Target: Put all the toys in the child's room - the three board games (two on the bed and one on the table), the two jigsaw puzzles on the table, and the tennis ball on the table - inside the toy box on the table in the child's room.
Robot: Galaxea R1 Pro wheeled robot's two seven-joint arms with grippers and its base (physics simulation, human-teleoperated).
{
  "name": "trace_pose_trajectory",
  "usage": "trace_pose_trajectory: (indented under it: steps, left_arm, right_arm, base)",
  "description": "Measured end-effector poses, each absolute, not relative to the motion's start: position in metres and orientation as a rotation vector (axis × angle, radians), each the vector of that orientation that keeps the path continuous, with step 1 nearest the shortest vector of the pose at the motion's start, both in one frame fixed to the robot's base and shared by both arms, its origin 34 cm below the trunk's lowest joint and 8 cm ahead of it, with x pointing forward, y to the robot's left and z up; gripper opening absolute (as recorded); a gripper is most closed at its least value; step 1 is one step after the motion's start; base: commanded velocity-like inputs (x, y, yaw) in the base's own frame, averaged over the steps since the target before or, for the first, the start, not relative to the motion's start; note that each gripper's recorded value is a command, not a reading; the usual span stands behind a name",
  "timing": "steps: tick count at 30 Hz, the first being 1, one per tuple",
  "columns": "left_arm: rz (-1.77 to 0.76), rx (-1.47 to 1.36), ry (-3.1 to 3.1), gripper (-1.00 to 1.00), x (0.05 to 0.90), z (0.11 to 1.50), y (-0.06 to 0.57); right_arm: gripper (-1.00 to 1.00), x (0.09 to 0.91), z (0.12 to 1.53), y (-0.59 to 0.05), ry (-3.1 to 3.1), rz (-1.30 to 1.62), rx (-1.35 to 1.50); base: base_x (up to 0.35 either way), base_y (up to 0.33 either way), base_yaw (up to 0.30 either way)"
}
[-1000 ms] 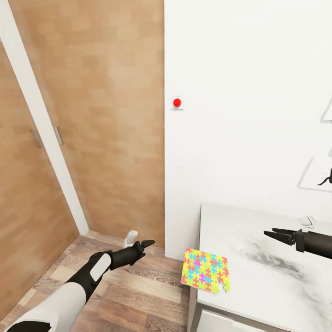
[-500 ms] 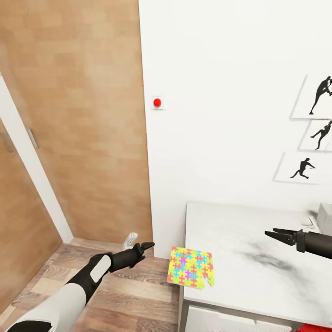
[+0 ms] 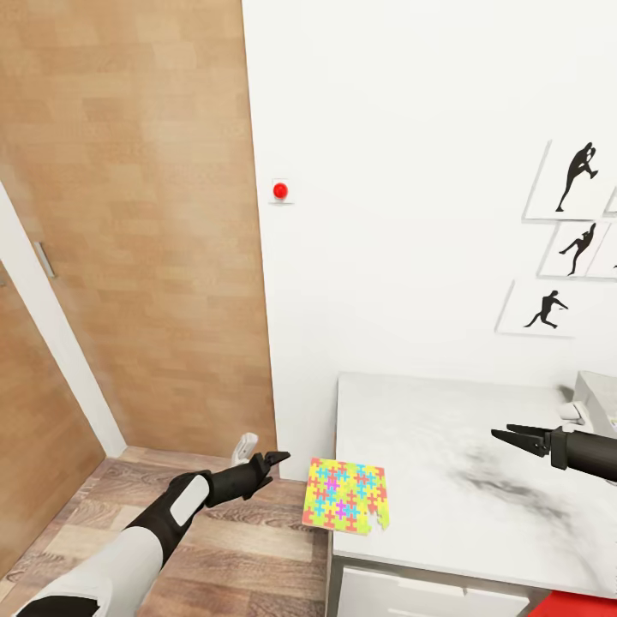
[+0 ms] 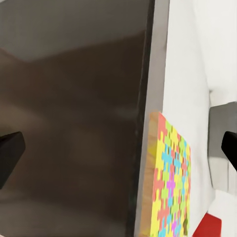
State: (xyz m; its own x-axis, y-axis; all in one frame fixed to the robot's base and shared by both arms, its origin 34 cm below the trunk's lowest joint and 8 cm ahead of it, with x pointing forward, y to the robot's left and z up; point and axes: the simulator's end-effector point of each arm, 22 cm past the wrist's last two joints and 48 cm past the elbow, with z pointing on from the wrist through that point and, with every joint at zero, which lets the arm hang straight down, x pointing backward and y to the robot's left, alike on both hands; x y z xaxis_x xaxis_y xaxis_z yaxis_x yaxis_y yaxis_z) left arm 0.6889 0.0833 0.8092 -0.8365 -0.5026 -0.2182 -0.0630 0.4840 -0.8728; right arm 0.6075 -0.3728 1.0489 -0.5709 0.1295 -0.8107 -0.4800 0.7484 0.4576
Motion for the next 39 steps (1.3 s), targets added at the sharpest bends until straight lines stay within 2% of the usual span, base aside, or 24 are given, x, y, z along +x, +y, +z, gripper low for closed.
trace_pose_trajectory:
  steps: [11,28,39]
  left_arm:
    - [-1.343,-0.467,2.281,1.0,0.687,0.812,0.07]
    - [-1.349,-0.466,2.279,1.0,0.687,0.813,0.067]
    - [-1.35,-0.467,2.279,1.0,0.687,0.813,0.066]
  right_arm:
    - [1.0,0.608,1.049,-0.373,2.024,0.836,-0.264]
    - [1.0,0.608,1.049,-0.372,2.025,0.837,-0.265]
    - [1.0,0.608,1.049,-0.372,2.024,0.839,-0.264]
  base:
    - [0.0,0.0,-0.07]
    - [0.0,0.0,-0.22]
    - [0.0,0.0,-0.106]
